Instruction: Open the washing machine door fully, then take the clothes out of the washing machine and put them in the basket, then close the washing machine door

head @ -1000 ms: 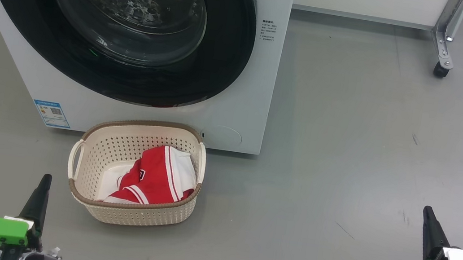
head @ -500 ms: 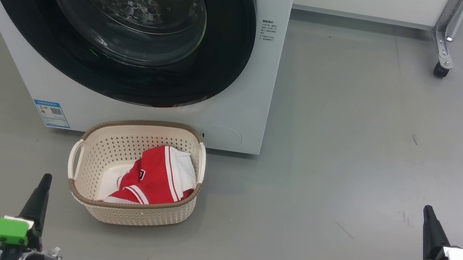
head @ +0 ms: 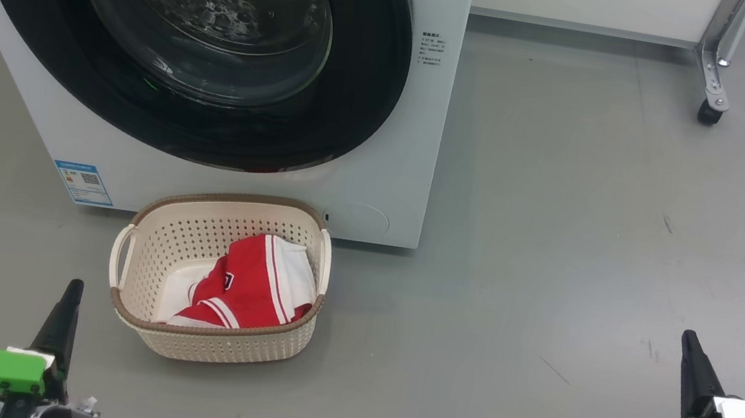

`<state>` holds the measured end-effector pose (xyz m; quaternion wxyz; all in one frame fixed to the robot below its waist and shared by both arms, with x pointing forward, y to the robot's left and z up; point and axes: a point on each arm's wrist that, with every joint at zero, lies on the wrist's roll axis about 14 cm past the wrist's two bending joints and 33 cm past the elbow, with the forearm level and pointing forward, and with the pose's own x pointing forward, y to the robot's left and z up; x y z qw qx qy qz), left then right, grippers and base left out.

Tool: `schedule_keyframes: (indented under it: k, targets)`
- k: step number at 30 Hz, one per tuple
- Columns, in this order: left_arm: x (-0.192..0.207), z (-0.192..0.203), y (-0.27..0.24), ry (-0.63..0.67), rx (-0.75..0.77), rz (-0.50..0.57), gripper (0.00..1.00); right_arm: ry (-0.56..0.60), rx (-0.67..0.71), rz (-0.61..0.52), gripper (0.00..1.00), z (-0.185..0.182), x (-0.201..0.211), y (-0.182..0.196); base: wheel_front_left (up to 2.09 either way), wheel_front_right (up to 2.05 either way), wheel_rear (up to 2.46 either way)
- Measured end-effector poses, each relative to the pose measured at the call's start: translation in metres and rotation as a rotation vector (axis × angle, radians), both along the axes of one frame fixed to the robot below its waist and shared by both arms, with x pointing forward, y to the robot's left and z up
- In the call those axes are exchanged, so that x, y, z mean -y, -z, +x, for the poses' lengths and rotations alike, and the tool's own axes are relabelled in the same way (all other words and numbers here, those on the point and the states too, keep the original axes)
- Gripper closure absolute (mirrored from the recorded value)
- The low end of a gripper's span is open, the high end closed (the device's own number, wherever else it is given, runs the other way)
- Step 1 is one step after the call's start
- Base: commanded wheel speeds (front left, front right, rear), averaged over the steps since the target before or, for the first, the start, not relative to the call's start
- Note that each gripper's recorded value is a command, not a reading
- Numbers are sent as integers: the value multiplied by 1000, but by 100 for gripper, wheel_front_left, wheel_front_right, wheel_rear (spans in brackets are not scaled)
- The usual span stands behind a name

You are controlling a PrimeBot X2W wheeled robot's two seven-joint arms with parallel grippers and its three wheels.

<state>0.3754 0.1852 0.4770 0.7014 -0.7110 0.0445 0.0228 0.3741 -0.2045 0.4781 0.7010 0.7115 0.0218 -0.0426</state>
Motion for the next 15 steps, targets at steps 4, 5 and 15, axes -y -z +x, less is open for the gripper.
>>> schedule_keyframes:
  k: [4, 5, 15]
  targets:
    - [0, 0, 0, 0, 0, 0, 100, 0, 0, 0, 100, 0, 0, 0, 0, 0, 0]
    - [0, 0, 0, 0, 0, 0, 100, 0, 0, 0, 100, 0, 0, 0, 0, 0, 0]
    - [0, 0, 0, 0, 0, 0, 100, 1, 0, 0, 100, 0, 0, 0, 0, 0, 0]
